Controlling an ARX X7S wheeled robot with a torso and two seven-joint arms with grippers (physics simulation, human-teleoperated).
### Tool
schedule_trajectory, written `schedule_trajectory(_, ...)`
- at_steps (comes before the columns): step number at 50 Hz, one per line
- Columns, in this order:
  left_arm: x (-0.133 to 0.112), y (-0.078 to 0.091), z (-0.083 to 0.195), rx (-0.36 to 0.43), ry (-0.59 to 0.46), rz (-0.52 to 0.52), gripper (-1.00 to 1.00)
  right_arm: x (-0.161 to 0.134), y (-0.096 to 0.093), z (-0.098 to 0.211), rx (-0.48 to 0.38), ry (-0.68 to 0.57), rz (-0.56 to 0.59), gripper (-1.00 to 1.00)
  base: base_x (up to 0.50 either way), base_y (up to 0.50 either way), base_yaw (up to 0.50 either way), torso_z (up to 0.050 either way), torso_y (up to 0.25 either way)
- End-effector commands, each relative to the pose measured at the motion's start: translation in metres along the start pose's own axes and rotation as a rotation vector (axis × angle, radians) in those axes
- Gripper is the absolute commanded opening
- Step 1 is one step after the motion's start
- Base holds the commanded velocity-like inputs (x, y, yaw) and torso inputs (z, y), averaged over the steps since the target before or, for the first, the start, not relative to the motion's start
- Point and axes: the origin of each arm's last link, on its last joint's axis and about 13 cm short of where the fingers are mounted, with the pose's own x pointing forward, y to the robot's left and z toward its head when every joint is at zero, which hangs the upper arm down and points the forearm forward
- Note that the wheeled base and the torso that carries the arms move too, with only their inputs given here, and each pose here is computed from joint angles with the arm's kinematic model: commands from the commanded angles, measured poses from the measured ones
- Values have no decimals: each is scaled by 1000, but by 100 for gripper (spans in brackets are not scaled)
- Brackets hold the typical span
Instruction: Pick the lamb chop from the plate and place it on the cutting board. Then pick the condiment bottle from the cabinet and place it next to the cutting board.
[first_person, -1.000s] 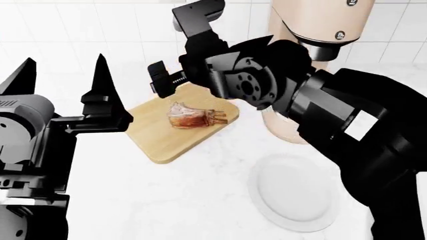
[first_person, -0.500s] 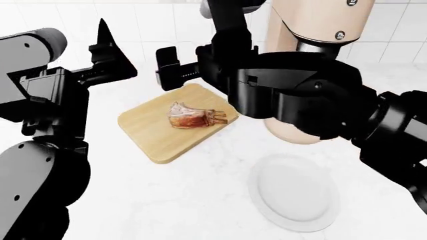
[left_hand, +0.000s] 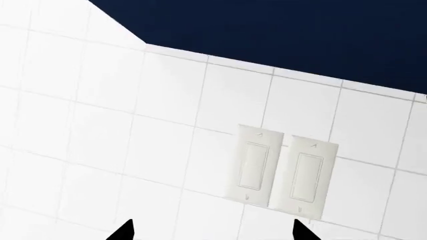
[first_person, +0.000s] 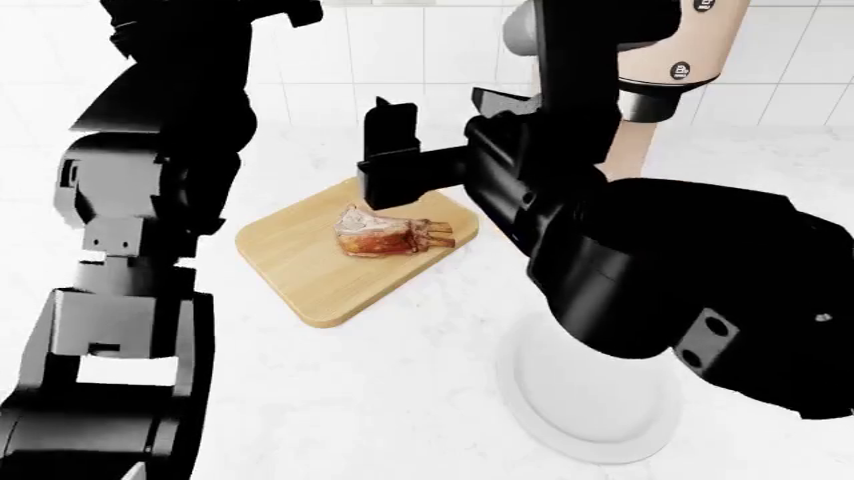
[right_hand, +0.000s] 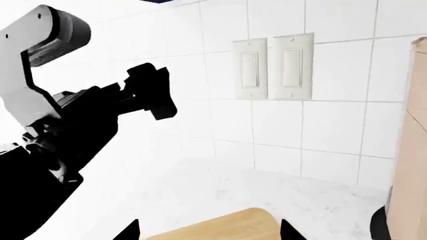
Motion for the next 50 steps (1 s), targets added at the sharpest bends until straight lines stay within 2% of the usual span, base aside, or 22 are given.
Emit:
schedule_trajectory(1,39,-1,-10,97,79,12,100,-34,3,2,8,-95,-45,100,0,0,0,0,0)
schedule_trajectory(4,40,2,-11,88,83,29,100,-40,5,5,6,-119,-54,100,0,0,0,0,0)
schedule_trajectory(6,40,4,-13,144,60,51,100,-44,7,6,3,-131,-53,100,0,0,0,0,0)
schedule_trajectory(10,37,8,-25,190,73,55,100,-51,10,8,-1,-150,-50,100,0,0,0,0,0)
schedule_trajectory(18,31,18,-49,141,146,104,100,-68,12,21,-34,-235,-113,100,0,0,0,0,0)
schedule_trajectory(29,26,21,-66,49,185,33,100,-82,14,35,-41,-348,-189,100,0,0,0,0,0)
schedule_trajectory(37,25,22,-69,-30,143,-24,100,-89,14,41,-36,-410,-221,100,0,0,0,0,0)
schedule_trajectory(50,28,23,-64,-39,59,-26,100,-105,13,48,-47,-505,-254,100,0,0,0,0,0)
